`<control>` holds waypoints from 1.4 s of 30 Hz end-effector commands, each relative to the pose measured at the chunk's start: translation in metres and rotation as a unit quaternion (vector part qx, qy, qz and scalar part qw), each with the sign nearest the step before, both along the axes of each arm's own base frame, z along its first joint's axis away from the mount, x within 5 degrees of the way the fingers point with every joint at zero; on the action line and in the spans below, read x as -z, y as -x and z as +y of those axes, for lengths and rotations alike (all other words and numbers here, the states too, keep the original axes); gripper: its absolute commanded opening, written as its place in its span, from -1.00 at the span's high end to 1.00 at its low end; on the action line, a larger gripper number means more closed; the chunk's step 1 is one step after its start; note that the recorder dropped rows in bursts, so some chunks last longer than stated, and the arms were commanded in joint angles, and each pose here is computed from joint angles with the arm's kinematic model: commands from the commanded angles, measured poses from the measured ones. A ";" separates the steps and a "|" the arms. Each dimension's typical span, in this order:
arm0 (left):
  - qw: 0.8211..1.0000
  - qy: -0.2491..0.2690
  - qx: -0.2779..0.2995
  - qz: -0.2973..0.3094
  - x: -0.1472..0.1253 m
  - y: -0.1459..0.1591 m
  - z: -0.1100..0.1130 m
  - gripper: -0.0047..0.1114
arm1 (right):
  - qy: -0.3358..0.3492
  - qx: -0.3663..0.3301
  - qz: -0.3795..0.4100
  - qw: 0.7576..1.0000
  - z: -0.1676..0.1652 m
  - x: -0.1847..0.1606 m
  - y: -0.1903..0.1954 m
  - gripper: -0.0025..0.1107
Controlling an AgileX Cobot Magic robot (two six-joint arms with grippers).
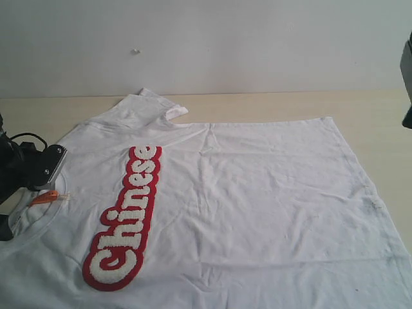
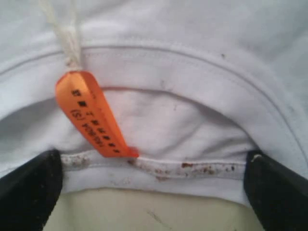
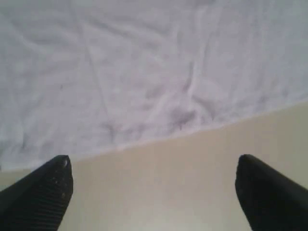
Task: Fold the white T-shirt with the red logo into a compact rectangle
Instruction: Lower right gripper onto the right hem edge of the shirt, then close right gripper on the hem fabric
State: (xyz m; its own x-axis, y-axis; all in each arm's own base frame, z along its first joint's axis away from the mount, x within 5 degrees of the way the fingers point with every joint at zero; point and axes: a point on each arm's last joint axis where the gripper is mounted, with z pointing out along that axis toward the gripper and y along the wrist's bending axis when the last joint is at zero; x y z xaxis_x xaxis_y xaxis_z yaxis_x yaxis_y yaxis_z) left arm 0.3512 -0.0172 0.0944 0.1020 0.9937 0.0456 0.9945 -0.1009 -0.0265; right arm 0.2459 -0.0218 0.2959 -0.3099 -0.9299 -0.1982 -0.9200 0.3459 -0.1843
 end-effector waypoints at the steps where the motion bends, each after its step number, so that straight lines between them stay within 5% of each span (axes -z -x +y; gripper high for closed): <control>1: 0.994 -0.004 0.000 0.108 0.094 0.034 0.006 -0.88 | 0.103 0.020 0.056 0.993 -0.023 0.018 -0.010 -0.58; 8: 0.994 -0.004 0.000 0.108 0.094 0.034 0.006 -0.88 | 0.081 -0.095 0.090 0.988 -0.023 0.068 -0.047 -0.58; 20: 0.994 -0.004 0.000 0.108 0.094 0.034 0.006 -0.88 | 0.032 -0.094 0.154 0.983 -0.029 0.128 -0.127 -0.58; 32: 0.994 -0.004 0.000 0.108 0.094 0.034 0.006 -0.88 | 0.056 -0.069 0.110 0.990 -0.036 0.166 -0.150 -0.58; 42: 0.994 -0.004 0.000 0.108 0.094 0.034 0.006 -0.88 | 0.064 -0.068 0.149 0.984 -0.039 0.194 -0.149 -0.58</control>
